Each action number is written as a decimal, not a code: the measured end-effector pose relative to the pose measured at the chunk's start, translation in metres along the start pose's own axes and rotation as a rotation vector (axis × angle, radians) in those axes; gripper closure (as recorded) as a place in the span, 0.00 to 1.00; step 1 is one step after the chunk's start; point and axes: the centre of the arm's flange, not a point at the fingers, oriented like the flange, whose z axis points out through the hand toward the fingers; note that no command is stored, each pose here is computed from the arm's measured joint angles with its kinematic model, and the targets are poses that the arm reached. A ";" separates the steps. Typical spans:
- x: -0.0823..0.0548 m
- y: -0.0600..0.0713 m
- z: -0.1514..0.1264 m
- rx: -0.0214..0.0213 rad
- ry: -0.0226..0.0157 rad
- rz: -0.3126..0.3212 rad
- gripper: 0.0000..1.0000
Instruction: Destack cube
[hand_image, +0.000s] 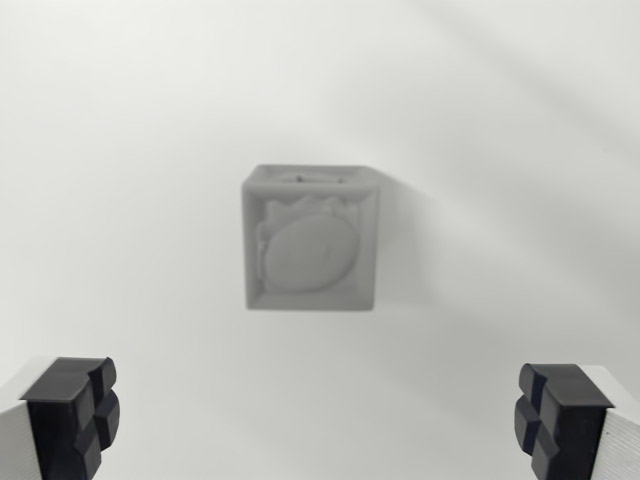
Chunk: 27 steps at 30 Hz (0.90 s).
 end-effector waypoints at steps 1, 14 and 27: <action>0.000 0.000 -0.004 -0.0001 -0.0002 0.000 0.00; 0.000 0.000 -0.059 -0.0005 0.0000 0.000 0.00; 0.001 0.001 -0.106 -0.0006 0.0006 0.000 0.00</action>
